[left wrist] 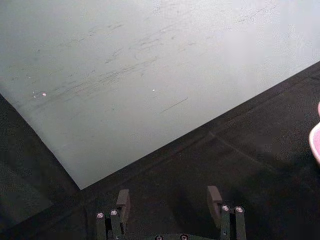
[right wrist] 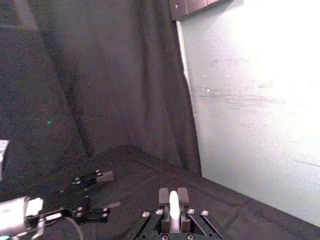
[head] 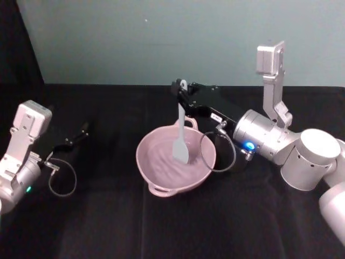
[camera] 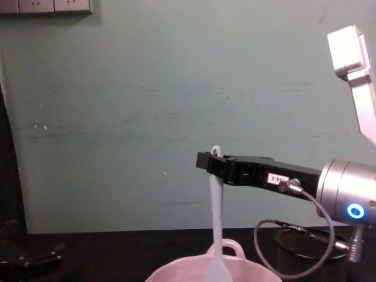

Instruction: Use the one hand to pick up the spoon and stir the clear water in the bowl.

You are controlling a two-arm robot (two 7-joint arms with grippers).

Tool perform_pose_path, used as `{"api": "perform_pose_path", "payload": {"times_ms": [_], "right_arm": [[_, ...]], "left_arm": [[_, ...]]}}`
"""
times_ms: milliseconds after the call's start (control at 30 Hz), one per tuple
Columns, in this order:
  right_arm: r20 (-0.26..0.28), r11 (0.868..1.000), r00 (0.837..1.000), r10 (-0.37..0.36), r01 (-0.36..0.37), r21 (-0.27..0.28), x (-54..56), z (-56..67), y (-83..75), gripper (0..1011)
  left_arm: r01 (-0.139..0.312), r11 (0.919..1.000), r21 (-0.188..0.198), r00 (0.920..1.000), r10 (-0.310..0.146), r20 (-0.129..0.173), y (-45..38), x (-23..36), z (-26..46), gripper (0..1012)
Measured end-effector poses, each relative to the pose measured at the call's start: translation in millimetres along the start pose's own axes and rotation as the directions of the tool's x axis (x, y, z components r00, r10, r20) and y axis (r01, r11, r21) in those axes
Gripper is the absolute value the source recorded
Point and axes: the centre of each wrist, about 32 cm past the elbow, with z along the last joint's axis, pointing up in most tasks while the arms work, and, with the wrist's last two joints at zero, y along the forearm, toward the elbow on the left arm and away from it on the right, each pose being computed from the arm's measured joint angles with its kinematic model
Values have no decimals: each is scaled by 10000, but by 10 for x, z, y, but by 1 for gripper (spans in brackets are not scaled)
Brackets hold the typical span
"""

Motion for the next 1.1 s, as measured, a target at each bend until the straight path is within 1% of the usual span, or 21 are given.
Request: {"api": "perform_pose_path", "payload": {"times_ms": [100,233,267,367,500,600,633,733,867,1000,1100], "right_arm": [[-60,9999,9999,155,-155,3,-62,-15,11,107],[-139,9992,9991,389,-389,-19,-128,-39,67,107],[-172,9988,9986,493,-494,-33,-146,-49,103,107],[-217,9979,9977,641,-642,-45,-167,-62,163,107],[-266,9964,9961,846,-846,3,-186,-86,288,107],[-148,9960,9959,894,-894,50,-183,-85,415,107],[-148,9960,9959,894,-894,50,-183,-85,415,107],[-14,9964,9964,850,-850,49,-153,-70,509,107],[108,9972,9971,748,-747,-38,-98,-54,565,107],[201,9983,9982,573,-570,-148,-23,-42,576,107],[258,9992,9990,371,-366,-177,39,-30,545,107]], "left_arm": [[0,10000,1,10000,0,0,0,0,0,1011],[0,10000,0,10000,0,0,0,0,0,1011],[0,10000,0,10000,0,0,0,0,0,1011],[1,10000,1,10000,-1,0,0,0,0,1011],[1,10000,0,10000,-1,0,0,0,0,1011],[0,10000,0,10000,0,0,0,0,0,1011],[1,10000,0,10000,-1,0,0,0,0,1011],[1,10000,0,10000,-1,0,0,0,0,1011],[1,10000,0,10000,-1,0,0,0,0,1011],[1,10000,0,10000,-1,0,0,0,0,1011],[1,10000,0,10000,-1,0,0,0,0,1011]]}}
